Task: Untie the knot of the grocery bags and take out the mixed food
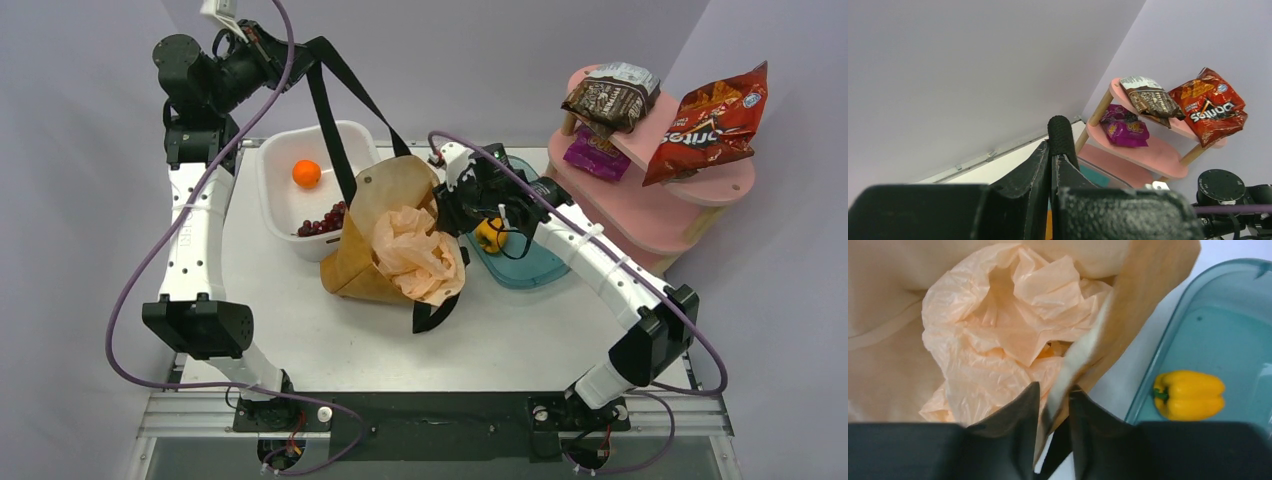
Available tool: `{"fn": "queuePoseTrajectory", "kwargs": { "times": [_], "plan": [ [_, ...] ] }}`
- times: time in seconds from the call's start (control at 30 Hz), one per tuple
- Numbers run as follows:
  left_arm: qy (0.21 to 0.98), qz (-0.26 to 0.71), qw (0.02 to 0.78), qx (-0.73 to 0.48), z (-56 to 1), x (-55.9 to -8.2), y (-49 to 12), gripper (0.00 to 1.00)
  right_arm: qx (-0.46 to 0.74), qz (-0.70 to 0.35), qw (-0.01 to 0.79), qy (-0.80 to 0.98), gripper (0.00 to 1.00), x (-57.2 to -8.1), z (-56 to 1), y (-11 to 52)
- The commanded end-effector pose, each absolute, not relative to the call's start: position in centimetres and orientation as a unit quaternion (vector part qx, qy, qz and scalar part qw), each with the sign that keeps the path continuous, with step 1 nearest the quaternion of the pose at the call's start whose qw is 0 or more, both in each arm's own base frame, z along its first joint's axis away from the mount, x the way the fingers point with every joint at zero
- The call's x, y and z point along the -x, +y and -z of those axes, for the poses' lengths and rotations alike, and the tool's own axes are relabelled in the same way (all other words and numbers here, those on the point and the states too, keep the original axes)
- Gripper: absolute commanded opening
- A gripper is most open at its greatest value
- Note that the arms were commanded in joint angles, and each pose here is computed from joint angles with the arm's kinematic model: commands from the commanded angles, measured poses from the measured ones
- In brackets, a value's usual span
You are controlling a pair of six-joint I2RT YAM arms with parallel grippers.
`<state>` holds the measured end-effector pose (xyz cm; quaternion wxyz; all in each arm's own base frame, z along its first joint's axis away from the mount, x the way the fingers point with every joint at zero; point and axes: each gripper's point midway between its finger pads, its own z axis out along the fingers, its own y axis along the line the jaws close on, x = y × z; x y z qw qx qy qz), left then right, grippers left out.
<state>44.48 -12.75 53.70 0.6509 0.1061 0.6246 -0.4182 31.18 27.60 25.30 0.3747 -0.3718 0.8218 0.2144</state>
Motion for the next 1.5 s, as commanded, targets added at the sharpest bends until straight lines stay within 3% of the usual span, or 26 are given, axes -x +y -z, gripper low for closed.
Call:
{"fn": "queuePoseTrajectory", "kwargs": {
  "times": [0.0,0.17,0.33,0.37,0.4,0.43,0.63,0.7,0.83,0.93,1.13,1.23,1.47],
  "plan": [
    [0.636,0.363,0.672,-0.110,-53.5,-43.7,-11.3,0.00,0.295,-0.322,0.347,0.830,0.03,-31.4,-26.7,29.3],
    [0.705,0.243,0.663,-0.066,-48.1,-47.1,-7.6,0.00,0.267,-0.483,0.332,0.765,0.00,-29.7,-33.8,31.8],
    [0.804,0.132,0.577,-0.054,-39.5,-50.1,-4.1,0.02,0.190,-0.640,0.344,0.660,0.00,-27.0,-43.5,32.6],
    [0.832,0.111,0.541,-0.047,-36.7,-50.3,-3.3,0.17,0.163,-0.655,0.327,0.661,0.00,-27.0,-44.1,32.4],
    [0.849,0.106,0.515,-0.042,-35.2,-50.1,-3.0,0.27,0.152,-0.658,0.318,0.665,0.00,-26.9,-44.3,32.3],
    [0.852,0.107,0.511,-0.046,-35.2,-50.0,-2.6,0.36,0.143,-0.657,0.317,0.669,0.00,-27.2,-44.1,32.3],
    [0.761,0.143,0.623,-0.107,-45.2,-46.3,-1.9,0.44,0.097,-0.637,0.315,0.697,0.00,-29.3,-40.9,31.3],
    [0.726,0.159,0.639,-0.196,-47.8,-43.0,-4.2,0.45,0.076,-0.625,0.320,0.708,0.00,-30.6,-40.0,30.6],
    [0.662,0.263,0.596,-0.369,-48.3,-33.8,-11.7,0.47,0.038,-0.605,0.311,0.732,0.00,-32.2,-37.7,29.9],
    [0.635,0.325,0.532,-0.456,-45.1,-27.1,-18.7,0.43,0.030,-0.594,0.313,0.741,0.00,-32.8,-36.9,29.6],
    [0.644,0.356,0.471,-0.486,-38.0,-23.3,-25.6,0.26,0.023,-0.586,0.318,0.745,0.00,-33.6,-36.9,29.1],
    [0.693,0.314,0.416,-0.499,-32.2,-24.3,-27.3,0.20,0.025,-0.586,0.320,0.744,0.00,-33.5,-37.1,29.0],
    [0.772,0.209,0.383,-0.462,-21.8,-30.8,-29.6,0.12,0.028,-0.597,0.323,0.734,0.00,-33.1,-37.9,28.6]
  ]
}}
